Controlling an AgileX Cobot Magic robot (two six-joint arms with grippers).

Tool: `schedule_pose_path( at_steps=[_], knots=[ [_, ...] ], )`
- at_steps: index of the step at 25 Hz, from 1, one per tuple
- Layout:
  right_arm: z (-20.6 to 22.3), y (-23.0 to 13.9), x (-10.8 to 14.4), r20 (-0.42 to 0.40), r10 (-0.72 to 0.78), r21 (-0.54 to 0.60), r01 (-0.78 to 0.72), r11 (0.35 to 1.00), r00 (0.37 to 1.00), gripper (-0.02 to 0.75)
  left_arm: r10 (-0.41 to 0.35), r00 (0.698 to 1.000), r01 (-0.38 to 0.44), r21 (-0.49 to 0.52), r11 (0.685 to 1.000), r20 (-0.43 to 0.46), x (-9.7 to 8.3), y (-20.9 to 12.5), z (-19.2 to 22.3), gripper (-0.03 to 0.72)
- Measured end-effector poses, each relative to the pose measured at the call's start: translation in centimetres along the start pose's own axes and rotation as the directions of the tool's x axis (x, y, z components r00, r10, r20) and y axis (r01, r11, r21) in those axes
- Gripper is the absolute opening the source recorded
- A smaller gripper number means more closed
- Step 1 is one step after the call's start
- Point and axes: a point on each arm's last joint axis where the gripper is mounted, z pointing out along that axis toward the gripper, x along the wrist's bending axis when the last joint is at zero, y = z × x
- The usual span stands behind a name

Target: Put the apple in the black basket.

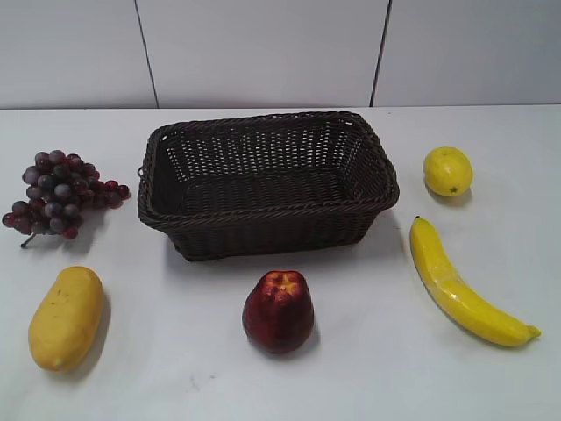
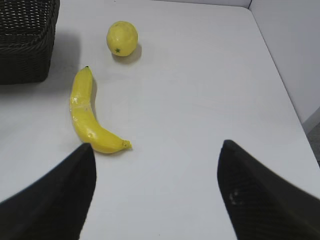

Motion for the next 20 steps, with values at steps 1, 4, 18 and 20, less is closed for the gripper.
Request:
schedule_pose_path(
  at_steps=[1,4,18,20],
  knots=[
    [0.0,0.0,0.0,0.0,0.0,0.0,0.0,1.0,1.0,0.571,0.0,1.0,0.0,0.0,1.0,0.0,0.0,0.0,0.0,0.659],
    [0.0,0.0,0.0,0.0,0.0,0.0,0.0,1.0,1.0,0.571,0.0,1.0,0.0,0.0,1.0,0.0,0.0,0.0,0.0,0.652],
    [0.0,0.0,0.0,0.0,0.0,0.0,0.0,1.0,1.0,0.571,-0.09,0.994,0.098,-0.134,0.986,0.066,0.1,6.3,1.3,0.632],
    [0.0,0.0,0.0,0.0,0.0,0.0,0.0,1.0,1.0,0.571,-0.112,0.987,0.126,-0.11,0.986,0.119,0.0,8.0,2.9,0.632]
  ],
)
